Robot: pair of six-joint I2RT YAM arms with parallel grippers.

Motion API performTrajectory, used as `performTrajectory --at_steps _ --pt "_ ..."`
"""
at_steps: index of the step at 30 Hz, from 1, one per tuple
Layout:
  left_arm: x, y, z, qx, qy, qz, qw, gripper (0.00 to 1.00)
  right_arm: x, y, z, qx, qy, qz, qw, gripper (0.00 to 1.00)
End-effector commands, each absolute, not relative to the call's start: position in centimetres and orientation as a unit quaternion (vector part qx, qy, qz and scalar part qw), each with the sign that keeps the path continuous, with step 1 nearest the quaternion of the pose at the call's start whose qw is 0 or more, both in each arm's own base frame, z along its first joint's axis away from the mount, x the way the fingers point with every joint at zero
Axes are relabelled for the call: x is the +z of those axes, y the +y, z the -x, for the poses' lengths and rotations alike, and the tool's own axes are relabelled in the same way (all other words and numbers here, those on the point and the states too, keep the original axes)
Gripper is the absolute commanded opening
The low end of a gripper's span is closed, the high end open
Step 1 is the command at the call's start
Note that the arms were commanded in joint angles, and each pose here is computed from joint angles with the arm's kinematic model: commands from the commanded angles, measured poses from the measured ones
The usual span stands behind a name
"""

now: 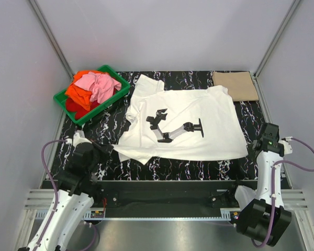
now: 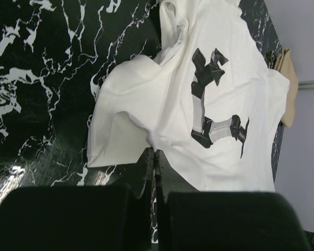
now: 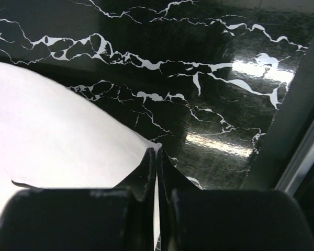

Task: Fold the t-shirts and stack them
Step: Flatten the tshirt out, then fold the tshirt

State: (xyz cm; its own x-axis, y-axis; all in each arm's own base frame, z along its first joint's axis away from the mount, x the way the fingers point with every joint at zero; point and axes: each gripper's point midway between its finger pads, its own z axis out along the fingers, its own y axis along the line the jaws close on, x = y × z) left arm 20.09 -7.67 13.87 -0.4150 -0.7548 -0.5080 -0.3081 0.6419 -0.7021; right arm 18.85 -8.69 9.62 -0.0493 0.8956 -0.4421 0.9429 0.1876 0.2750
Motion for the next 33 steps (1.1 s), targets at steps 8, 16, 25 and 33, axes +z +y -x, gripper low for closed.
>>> performTrajectory --at_steps 8,16,25,33 --pt "12.7 -8.0 -17.7 -0.258 0.823 0.336 0.379 0.0 12.6 -9.9 -16.2 -0.087 0.685 -0.659 0.298 0.0" --pt "12.6 -7.7 -18.7 -0.234 0.824 0.341 0.387 0.0 10.9 -8.8 -17.7 -0.037 0.678 -0.668 0.304 0.0" --pt "11.6 -8.4 -24.9 -0.173 0.843 0.307 0.407 0.0 8.8 -10.9 -23.7 -0.051 0.739 -0.615 0.27 0.0" --pt "13.6 -8.3 -29.4 -0.129 0.843 0.292 0.432 0.0 7.8 -12.4 -27.0 -0.065 0.774 -0.579 0.249 0.0"
